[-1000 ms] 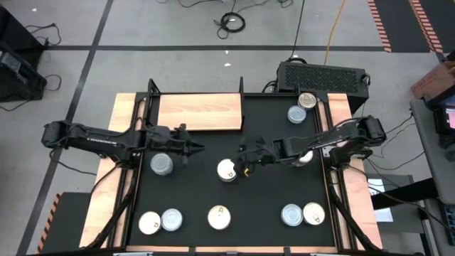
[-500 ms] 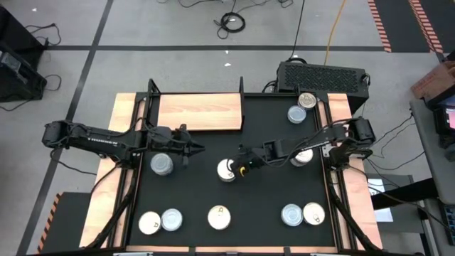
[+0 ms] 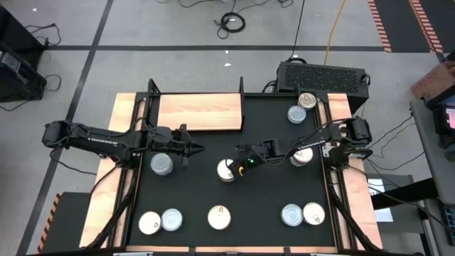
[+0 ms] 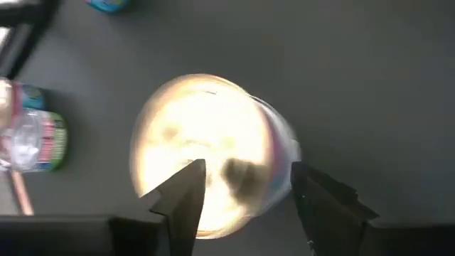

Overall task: Stack canned seafood by type on shelf
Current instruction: Put the green tuna can on the shelf

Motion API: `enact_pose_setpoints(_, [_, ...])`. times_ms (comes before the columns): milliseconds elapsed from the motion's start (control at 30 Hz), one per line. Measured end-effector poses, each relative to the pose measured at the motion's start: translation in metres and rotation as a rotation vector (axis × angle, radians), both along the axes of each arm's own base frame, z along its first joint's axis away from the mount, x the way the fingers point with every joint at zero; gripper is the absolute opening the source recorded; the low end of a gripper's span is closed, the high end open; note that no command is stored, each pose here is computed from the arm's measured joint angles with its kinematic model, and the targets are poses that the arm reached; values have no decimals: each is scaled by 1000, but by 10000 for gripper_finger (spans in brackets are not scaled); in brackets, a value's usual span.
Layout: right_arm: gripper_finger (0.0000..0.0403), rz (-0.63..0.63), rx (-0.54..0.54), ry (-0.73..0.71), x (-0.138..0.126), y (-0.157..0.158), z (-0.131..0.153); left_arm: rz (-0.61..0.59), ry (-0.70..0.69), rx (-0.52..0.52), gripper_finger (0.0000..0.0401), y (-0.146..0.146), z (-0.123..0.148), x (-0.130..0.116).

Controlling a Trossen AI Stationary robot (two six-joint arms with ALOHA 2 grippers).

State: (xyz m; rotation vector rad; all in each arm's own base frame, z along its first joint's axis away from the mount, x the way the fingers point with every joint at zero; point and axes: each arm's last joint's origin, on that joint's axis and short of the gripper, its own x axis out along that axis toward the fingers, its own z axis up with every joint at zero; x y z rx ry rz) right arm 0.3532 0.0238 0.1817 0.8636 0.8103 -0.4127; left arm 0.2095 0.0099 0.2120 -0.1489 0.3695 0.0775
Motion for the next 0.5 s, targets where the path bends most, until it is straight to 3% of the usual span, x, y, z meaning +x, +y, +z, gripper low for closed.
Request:
enact_pose_setpoints(367, [158,-13,84,-120,-4,-3,-15,-1,0,1,61,0,0,0])
enact_pose_setpoints(500, [119,-30,98,-109,-5,-3,-16,-1,-1,1,61,0,0,0])
